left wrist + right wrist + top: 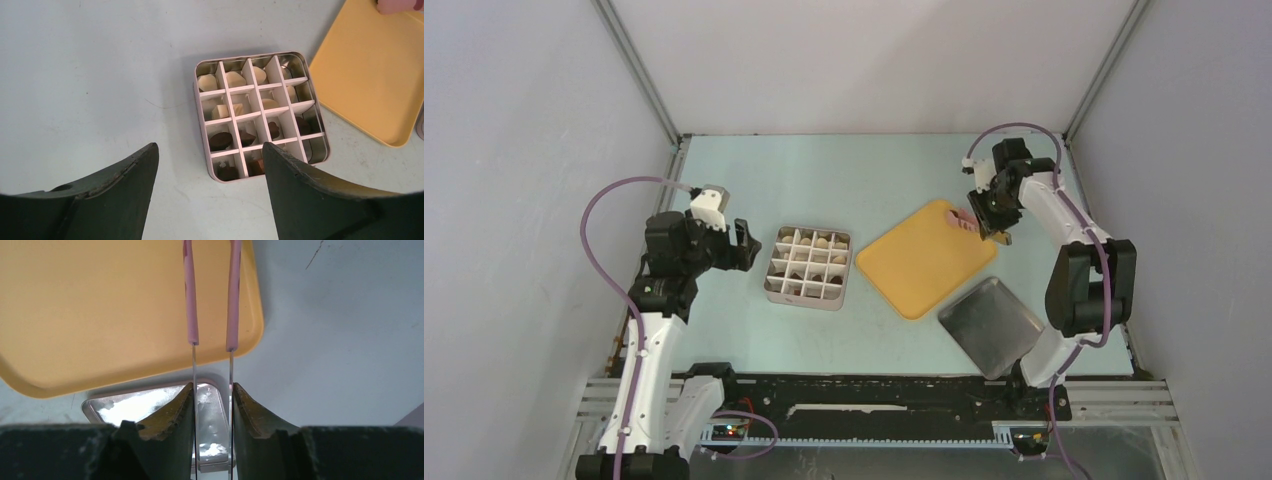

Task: Pack the chocolate

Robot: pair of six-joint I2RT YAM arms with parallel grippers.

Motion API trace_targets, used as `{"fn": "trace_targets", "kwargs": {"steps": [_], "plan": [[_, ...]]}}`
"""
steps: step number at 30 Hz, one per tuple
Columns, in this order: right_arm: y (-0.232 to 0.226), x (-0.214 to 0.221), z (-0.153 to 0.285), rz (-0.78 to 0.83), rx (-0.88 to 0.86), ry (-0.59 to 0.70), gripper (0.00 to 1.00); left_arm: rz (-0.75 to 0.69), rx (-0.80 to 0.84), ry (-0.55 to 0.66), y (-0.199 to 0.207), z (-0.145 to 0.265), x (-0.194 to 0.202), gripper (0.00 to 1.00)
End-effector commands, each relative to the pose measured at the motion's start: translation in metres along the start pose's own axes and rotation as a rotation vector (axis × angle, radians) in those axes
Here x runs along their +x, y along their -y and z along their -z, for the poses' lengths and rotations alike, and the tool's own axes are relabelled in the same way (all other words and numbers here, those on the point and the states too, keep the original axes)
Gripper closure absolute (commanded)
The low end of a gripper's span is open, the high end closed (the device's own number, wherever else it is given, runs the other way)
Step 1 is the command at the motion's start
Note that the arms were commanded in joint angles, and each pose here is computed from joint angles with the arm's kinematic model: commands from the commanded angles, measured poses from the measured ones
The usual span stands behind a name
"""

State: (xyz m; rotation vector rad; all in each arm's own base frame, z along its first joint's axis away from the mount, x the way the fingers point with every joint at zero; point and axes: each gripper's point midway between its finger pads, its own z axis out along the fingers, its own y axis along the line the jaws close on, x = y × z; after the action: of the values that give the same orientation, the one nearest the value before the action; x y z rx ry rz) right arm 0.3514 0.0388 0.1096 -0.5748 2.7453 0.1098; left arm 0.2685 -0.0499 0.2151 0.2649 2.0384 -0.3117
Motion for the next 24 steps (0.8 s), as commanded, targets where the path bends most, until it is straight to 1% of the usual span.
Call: {"fn": "trace_targets", "kwargs": {"steps": [1,6,11,15,17,20,24], "plan": [[0.011,-0.021,-0.002,-0.022,0.037,0.05,0.67,-0.005,0.014,0.013,0.0,-0.003,0.003,0.2],[0.013,-0.031,-0.009,-0.026,0.023,0.051,0.68,-0.006,0.013,0.013,0.0,-0.003,0.003,0.2],[0.009,-0.037,-0.01,-0.024,-0.001,0.055,0.8,-0.004,0.012,0.011,0.0,-0.003,0.004,0.2],[-0.003,-0.034,0.008,0.005,-0.016,0.095,0.84,-0.003,0.011,0.01,0.0,-0.003,0.005,0.2],[-0.014,-0.032,0.023,0.045,-0.039,0.134,0.85,-0.002,0.011,0.008,-0.001,-0.004,0.006,0.2],[-0.041,-0.028,0.046,0.11,-0.117,0.194,0.85,0.004,0.018,-0.002,0.0,-0.006,0.009,0.2],[-0.095,-0.019,0.07,0.234,-0.27,0.225,0.84,0.012,0.026,-0.006,0.001,-0.008,0.01,0.19]]}}
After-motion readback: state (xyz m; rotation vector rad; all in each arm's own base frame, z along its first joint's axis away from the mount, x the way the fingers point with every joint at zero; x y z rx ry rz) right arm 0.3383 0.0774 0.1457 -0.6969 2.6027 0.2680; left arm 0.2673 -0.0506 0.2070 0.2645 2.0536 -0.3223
